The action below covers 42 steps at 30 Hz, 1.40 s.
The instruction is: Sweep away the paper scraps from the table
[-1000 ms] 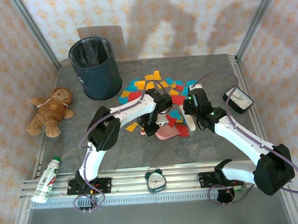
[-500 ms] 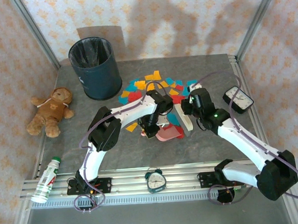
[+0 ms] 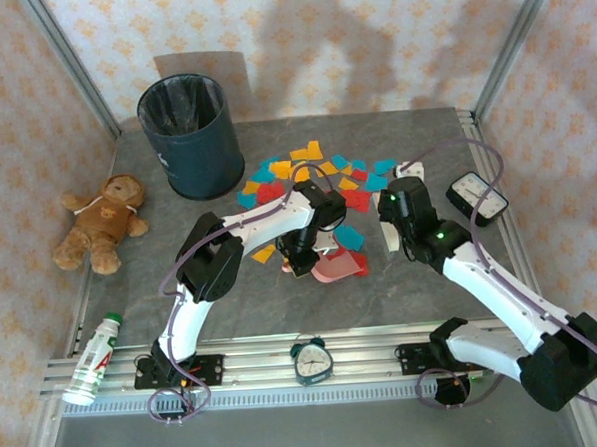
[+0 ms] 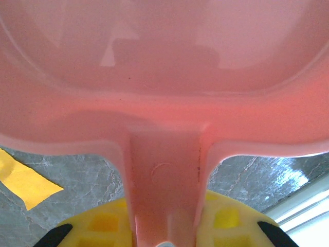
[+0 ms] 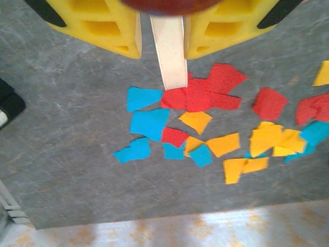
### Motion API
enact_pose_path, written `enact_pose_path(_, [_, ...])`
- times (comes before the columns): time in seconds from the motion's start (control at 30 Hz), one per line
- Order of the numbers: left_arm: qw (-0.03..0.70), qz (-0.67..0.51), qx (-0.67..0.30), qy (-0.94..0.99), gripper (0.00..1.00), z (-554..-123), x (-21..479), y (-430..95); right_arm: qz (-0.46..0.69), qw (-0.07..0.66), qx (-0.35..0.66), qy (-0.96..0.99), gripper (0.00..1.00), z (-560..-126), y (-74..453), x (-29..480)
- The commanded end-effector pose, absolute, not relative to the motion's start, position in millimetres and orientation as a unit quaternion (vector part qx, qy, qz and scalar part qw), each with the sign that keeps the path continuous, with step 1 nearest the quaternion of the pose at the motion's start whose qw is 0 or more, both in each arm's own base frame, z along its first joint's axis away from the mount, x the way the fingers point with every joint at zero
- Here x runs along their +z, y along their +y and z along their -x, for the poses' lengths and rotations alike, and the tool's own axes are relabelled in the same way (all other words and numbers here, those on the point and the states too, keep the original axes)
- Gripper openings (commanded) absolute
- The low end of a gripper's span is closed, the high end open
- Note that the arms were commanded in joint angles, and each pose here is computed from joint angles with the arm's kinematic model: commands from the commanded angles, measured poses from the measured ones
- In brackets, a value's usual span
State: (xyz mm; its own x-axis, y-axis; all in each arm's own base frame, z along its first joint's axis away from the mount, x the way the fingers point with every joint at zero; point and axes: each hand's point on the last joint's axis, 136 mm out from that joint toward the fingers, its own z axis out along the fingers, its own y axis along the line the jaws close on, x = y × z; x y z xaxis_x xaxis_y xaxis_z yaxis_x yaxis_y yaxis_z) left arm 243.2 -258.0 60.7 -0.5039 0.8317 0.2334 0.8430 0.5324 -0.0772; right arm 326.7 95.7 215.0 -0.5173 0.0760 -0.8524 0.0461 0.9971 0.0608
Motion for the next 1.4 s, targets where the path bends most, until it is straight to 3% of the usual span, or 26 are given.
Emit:
enact_pose_path(0.0, [0.115,0.478,-0.035,-0.870,0.00,-246,69,-249,-0.057,0.498,-0.025,0.865,0.00,-339,87,221])
enact_pose_path(0.4, [0.111,0.477,-0.032,-0.871,0.00,-248,68,-252,0.026,0.423,0.061,0.904,0.00,-349,142,183])
enact_pose_path(0.63, [0.105,0.479,-0.027,-0.871,0.00,-250,69,-256,0.061,0.426,0.124,0.894,0.00,-342,163,192])
enact_pose_path(1.0, [0.070,0.484,-0.031,-0.872,0.00,-260,82,-260,0.037,0.466,0.129,0.875,0.00,-333,151,224])
enact_pose_path(1.37, [0.030,0.483,-0.018,-0.875,0.00,-256,100,-255,-0.039,0.498,0.047,0.865,0.00,-321,102,229])
